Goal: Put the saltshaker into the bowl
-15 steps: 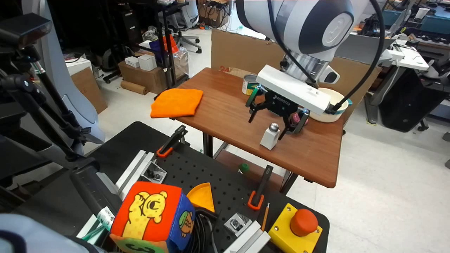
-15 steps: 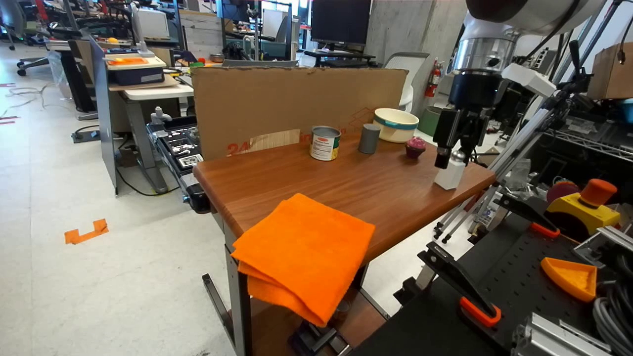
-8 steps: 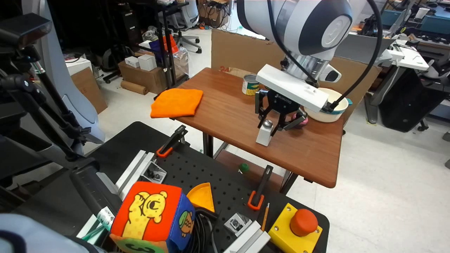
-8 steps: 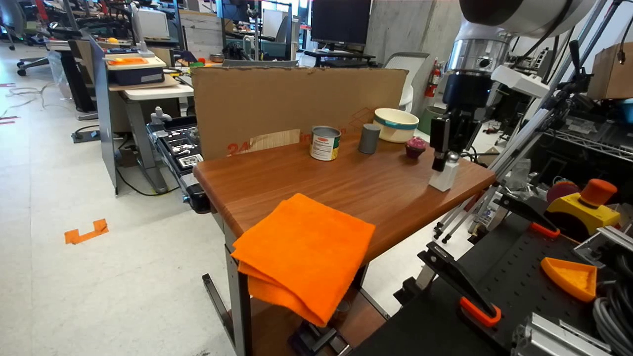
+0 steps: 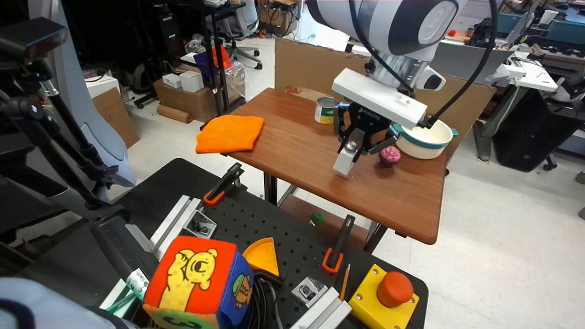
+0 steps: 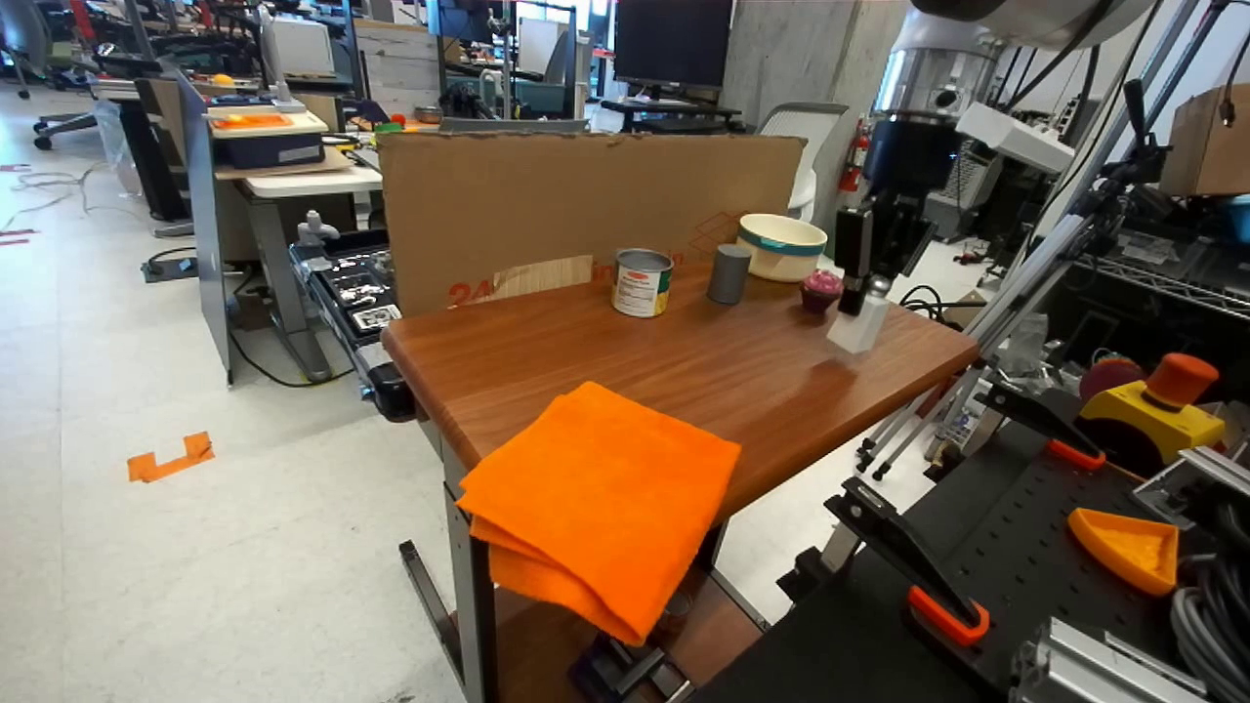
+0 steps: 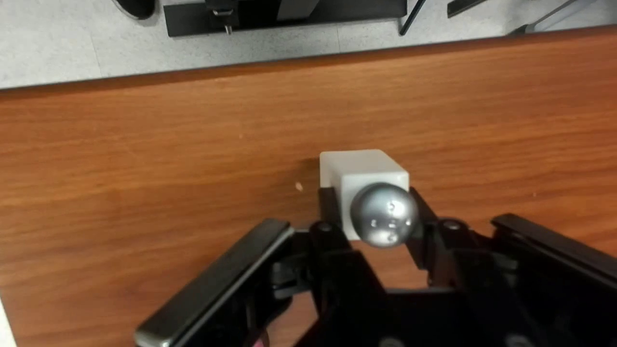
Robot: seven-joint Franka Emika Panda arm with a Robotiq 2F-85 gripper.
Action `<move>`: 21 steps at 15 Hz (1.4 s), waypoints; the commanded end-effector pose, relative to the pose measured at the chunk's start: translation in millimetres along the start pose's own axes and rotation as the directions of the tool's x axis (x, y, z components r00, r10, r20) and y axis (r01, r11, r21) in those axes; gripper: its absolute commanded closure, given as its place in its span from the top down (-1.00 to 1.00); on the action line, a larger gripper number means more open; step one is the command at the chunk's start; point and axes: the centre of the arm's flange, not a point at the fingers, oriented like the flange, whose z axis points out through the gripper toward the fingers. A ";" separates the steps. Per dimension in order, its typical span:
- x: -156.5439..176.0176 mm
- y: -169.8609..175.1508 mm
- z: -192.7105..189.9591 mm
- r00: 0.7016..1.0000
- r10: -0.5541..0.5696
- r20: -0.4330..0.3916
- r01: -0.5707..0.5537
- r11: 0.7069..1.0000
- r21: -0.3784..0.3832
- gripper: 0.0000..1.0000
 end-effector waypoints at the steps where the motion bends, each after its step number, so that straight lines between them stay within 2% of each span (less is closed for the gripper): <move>1: 10.0 -10.4 -75.8 0.989 0.020 -0.145 -0.013 0.999 0.049 -0.80; 5: 23.9 0.3 -157.2 0.943 0.095 -0.319 -0.081 0.995 0.057 -0.80; 9: 49.2 17.8 -205.3 0.903 0.162 -0.398 -0.152 0.987 0.059 -0.80; 13: 88.3 38.6 -219.8 0.873 0.242 -0.423 -0.237 0.969 0.066 -0.80; 18: 147.3 66.0 -213.3 0.849 0.354 -0.391 -0.361 0.931 0.059 -0.80; 21: 174.5 77.2 -192.6 0.856 0.391 -0.340 -0.405 0.914 0.032 -0.80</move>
